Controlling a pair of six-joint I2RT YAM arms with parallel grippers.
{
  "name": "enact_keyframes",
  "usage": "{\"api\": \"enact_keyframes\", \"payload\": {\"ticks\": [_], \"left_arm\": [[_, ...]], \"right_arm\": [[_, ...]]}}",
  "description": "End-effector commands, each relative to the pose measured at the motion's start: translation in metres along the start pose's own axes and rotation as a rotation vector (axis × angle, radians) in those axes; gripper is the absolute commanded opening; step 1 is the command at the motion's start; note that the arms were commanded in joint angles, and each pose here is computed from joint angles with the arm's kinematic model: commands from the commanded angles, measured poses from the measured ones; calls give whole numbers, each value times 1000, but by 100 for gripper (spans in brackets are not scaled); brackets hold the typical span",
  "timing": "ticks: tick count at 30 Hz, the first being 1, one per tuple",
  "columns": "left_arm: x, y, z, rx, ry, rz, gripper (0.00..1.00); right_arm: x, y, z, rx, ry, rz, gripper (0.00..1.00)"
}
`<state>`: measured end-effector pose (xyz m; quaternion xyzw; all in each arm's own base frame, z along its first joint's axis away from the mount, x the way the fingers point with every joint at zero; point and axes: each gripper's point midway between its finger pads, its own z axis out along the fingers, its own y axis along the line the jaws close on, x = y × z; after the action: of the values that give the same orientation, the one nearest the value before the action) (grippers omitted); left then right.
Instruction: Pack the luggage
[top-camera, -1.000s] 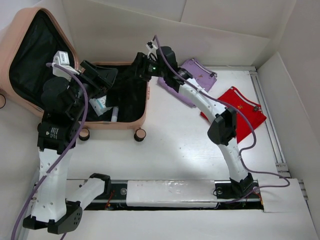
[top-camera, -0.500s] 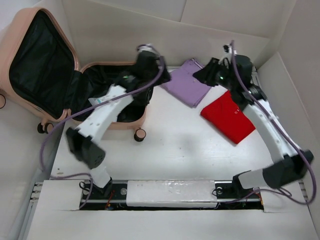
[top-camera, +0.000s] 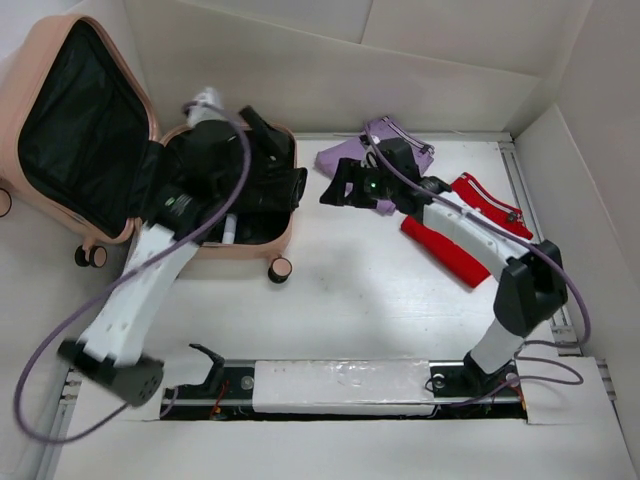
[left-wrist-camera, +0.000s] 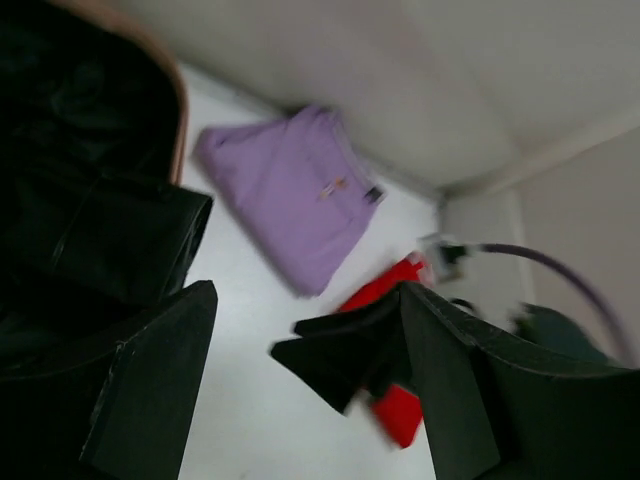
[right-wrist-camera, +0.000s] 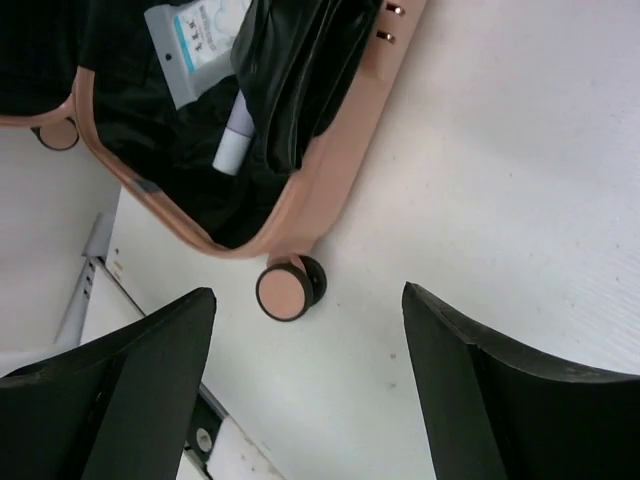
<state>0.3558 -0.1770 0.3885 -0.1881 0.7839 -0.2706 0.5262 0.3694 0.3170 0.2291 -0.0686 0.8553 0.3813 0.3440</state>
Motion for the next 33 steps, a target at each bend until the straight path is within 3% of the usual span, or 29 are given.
{"api": "enact_keyframes", "payload": {"ticks": [1,7,13,19,20,24,25,28,30,33], "left_arm": [[-53,-13,-71,99,-208,-104,71],[-49,8,-101,77,-218,-125,72],[-47,12,-118,92,-203,-123,72],[-38,15,-117,90,-175,-106,72],[-38,15,-117,90,-175,-106,72],[-30,17,-113,92,-148,-98,72],[-30,17,-113,92,-148,-98,72],[-27,17,-114,98,-141,-98,72],[-31,18,-117,96,-156,-101,72],[-43,14,-125,104,-194,-101,72]], "right_arm": [[-57,48,9,-117,-155,-16,81],[-58,56,73,-101,-138,-4,93],[-50,-3,120,93,-145,44,93],[-41,6,139,76,-99,29,91],[-32,9,145,68,-76,26,87],[-37,25,145,41,-104,20,58],[-43,30,144,27,-122,16,40],[-51,39,138,25,-156,9,8],[-66,58,124,-6,-205,7,0],[-84,101,101,-105,-263,-8,0]]}}
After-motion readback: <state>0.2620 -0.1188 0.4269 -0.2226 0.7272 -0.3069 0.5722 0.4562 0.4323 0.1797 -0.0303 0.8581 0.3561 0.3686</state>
